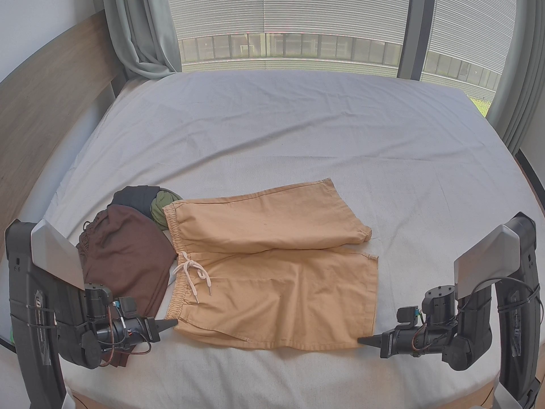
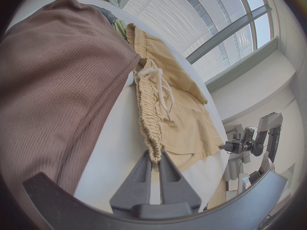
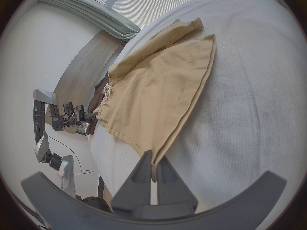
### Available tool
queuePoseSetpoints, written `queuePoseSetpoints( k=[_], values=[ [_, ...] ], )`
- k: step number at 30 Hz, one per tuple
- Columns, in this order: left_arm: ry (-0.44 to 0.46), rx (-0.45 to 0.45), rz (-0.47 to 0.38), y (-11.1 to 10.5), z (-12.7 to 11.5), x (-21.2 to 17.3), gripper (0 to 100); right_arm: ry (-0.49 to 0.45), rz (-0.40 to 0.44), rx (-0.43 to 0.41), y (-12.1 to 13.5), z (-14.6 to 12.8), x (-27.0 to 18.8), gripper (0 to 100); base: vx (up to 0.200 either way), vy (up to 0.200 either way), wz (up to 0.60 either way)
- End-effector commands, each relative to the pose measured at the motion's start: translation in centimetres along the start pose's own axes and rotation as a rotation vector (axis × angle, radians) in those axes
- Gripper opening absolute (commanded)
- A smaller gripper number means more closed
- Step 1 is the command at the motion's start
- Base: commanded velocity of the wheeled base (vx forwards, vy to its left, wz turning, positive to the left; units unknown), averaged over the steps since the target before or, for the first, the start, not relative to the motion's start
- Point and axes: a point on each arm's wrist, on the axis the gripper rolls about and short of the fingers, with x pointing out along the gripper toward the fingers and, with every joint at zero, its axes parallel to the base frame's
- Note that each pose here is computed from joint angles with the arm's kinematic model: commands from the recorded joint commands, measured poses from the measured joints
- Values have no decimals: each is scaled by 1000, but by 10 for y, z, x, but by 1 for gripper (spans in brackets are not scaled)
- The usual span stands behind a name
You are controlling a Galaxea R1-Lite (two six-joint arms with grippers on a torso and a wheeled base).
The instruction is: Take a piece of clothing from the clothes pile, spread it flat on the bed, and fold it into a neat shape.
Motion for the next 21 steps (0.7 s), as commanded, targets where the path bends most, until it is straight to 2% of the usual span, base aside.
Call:
queuePoseSetpoints(
  k=[1, 10, 15, 21],
  values=[
    [25, 6, -20, -16, -5, -21, 0, -2, 5, -9, 9, 1, -10, 0, 0, 0, 0],
    [102, 8, -21, -27, -24, -40, 0, 35, -8, 11, 14, -8, -26, 0, 0, 0, 0],
    [107, 7, -15, -25, -26, -40, 0, 76, -25, -9, 16, -18, -37, 0, 0, 0, 0],
    [145, -17, -3, -20, -34, -35, 0, 105, -42, 12, 15, -25, -45, 0, 0, 0, 0]
  ],
)
